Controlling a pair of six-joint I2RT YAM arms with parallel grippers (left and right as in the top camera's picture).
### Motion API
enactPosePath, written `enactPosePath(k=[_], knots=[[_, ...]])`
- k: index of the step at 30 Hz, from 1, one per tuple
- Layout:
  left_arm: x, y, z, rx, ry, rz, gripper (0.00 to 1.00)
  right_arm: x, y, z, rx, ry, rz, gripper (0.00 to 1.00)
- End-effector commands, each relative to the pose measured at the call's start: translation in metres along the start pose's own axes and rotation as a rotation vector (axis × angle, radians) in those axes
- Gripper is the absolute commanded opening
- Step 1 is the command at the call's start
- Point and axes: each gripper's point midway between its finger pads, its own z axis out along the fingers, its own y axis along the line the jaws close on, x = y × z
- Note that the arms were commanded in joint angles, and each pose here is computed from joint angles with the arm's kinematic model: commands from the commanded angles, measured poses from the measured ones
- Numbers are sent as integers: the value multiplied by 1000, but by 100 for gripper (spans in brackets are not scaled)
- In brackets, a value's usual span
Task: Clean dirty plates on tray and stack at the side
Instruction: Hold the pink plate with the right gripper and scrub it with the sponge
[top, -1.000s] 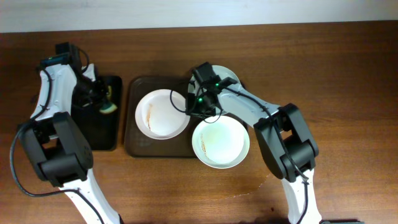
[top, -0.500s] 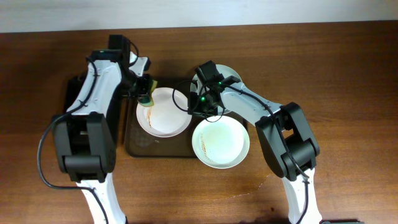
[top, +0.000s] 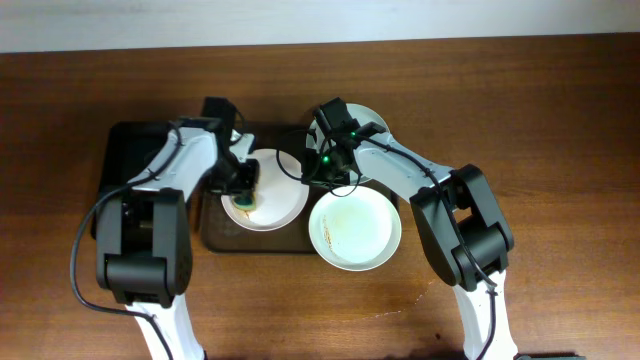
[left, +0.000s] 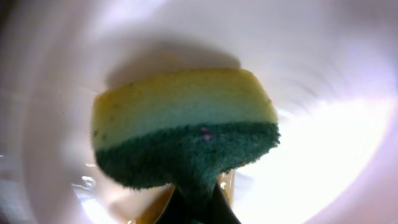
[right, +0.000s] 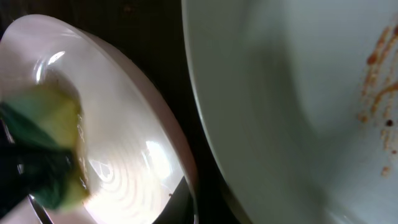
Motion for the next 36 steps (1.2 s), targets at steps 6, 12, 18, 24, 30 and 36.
enactPosePath(k=[6,12,18,24,30,36], knots=[[42,-53,30,242,155,-11,1,0,-1,6,1,3,16,4],[-16,43,28,-50,-102,-328,1,1,-1,6,3,6,18,4],[-71,43,17,-42,-328,-285,1,1,-2,6,6,8,19,4],[-86,2,6,152,-349,-182,1,2,-7,6,29,4,23,4],[-79,-63,-16,546,-300,-104,1,2,-7,6,29,4,23,4],[-100,-29,-36,537,-383,-163,1,3,-8,6,32,9,26,4]])
